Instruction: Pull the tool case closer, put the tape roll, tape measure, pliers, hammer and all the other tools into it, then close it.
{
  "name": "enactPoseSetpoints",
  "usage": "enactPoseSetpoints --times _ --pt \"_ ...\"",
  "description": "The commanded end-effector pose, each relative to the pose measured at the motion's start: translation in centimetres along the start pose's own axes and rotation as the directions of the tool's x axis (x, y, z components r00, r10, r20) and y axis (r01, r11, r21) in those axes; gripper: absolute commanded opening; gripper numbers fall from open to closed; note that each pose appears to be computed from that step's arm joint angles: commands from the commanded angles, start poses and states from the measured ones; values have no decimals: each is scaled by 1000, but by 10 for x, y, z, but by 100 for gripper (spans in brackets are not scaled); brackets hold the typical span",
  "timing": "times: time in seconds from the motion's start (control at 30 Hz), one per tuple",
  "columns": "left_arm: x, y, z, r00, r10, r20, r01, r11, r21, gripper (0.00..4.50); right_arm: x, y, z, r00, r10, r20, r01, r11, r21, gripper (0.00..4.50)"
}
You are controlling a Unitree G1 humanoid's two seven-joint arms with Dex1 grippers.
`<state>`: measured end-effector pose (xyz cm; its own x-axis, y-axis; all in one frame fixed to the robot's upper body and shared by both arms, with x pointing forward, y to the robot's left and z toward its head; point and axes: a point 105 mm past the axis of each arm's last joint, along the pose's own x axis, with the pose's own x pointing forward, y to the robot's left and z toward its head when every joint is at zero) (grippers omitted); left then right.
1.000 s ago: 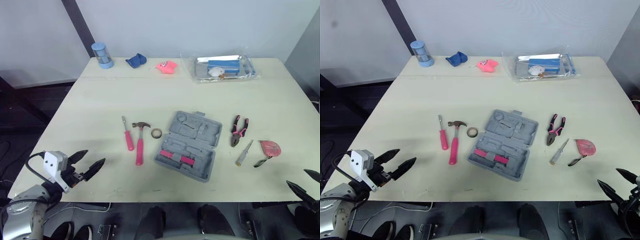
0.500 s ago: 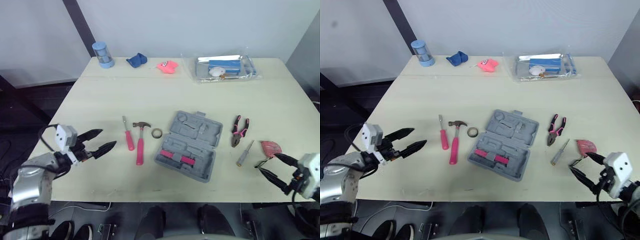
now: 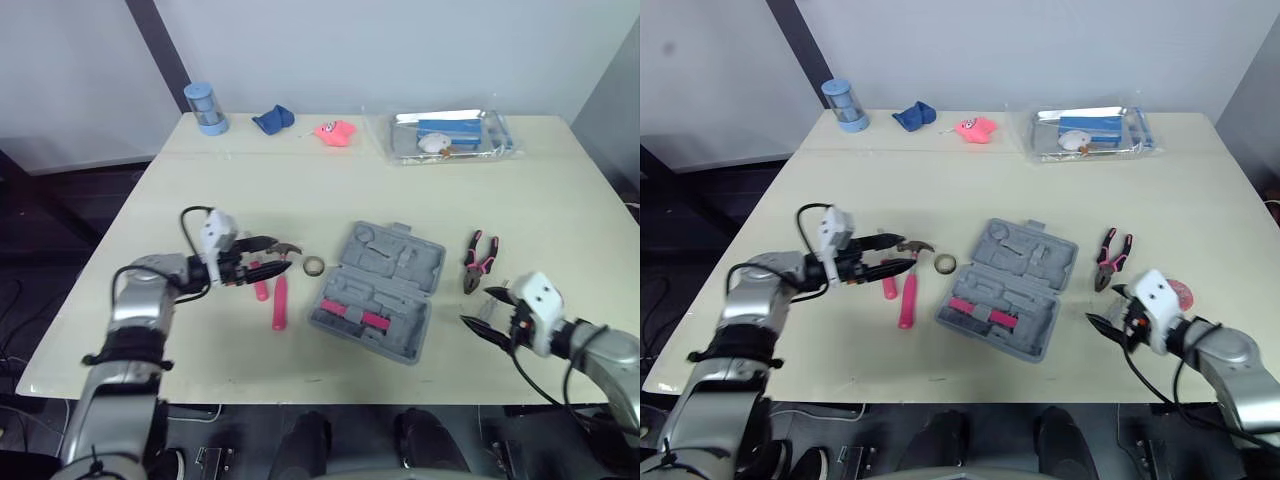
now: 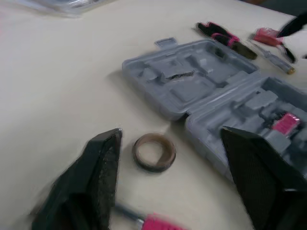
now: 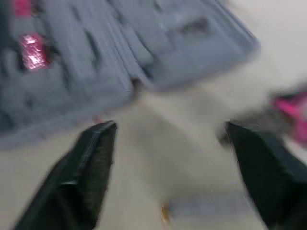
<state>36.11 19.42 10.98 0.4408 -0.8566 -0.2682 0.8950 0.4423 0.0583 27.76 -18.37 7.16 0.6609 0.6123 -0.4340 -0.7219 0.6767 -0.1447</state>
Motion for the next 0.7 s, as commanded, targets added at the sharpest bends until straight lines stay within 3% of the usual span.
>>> enactPoseSetpoints --times 0.03,0.13,0.2,0.23,0.7 --pt "6 4 -2 999 -22 -36 23 999 26 187 7 -3 0 999 -9 -37 8 1000 -11 230" --pt "17 5 -9 995 -45 -94 48 998 29 100 17 -2 -4 996 3 -90 -6 1000 -26 137" --pt "23 5 -12 992 -55 -114 59 998 32 16 22 -2 -3 994 7 -105 -11 999 -42 48" --pt "27 5 -13 990 -57 -128 62 997 40 0 26 -2 -3 993 12 -116 -18 999 -52 4" --pt "55 6 -17 977 -40 -209 53 997 56 0 48 9 2 990 42 -134 -54 995 -87 4"
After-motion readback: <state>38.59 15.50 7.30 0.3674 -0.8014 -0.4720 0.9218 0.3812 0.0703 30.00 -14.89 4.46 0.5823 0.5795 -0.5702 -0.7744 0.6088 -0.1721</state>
